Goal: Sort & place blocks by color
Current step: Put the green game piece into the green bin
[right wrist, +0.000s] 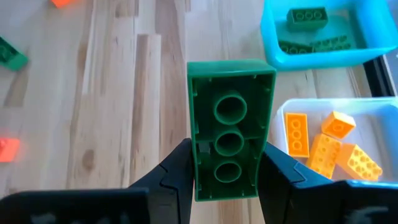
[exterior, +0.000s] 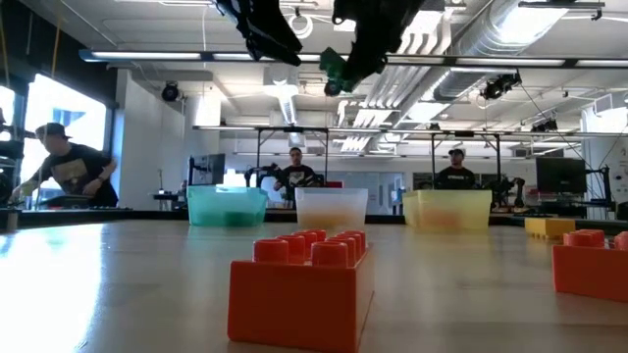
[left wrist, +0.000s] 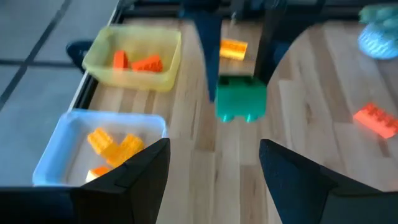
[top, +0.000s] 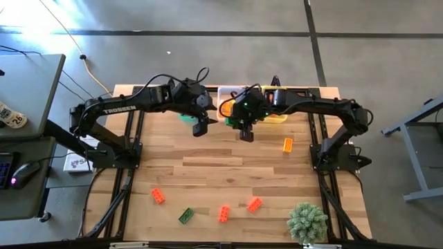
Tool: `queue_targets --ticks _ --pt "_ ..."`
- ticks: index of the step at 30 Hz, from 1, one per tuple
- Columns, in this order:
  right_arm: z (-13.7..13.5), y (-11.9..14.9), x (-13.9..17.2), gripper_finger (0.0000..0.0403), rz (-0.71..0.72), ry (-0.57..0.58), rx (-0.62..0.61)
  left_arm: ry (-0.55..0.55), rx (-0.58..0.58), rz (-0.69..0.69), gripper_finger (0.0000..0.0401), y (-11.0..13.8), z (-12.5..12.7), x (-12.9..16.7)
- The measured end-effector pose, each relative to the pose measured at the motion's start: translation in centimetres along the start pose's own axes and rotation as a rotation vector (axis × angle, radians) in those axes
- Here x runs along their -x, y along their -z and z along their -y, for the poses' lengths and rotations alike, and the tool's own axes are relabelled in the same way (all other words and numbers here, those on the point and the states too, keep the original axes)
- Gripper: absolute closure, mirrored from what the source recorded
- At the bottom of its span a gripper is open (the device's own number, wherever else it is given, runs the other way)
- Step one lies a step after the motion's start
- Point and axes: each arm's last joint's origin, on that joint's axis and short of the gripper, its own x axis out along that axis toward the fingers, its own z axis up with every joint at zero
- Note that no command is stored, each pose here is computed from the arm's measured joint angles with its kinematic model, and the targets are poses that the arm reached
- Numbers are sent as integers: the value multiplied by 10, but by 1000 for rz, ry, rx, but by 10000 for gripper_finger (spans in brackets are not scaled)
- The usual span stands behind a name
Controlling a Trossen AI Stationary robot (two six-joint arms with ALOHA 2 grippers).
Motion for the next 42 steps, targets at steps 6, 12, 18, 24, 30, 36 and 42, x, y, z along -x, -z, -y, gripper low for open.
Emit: queue_targets --ticks 6,12,18,24,30,36,42 --pt "-10 -6 -1 296 40 8 8 63 -40 46 165 -5 10 -1" --pt "-13 -12 -1 296 104 23 -46 79 -57 47 165 -6 18 -1" --pt "-21 -20 0 296 174 -1 -31 64 -62 44 165 -6 20 -1" --pt "-24 -22 0 296 196 14 -50 61 -37 58 166 -8 20 -1" --pt "-23 -22 0 296 197 29 -74 63 -51 92 210 -11 20 -1" --pt "-23 -22 0 296 193 39 -66 64 -74 90 289 -11 20 -1" --pt "-22 -22 0 296 189 39 -62 63 -76 84 290 -10 19 -2"
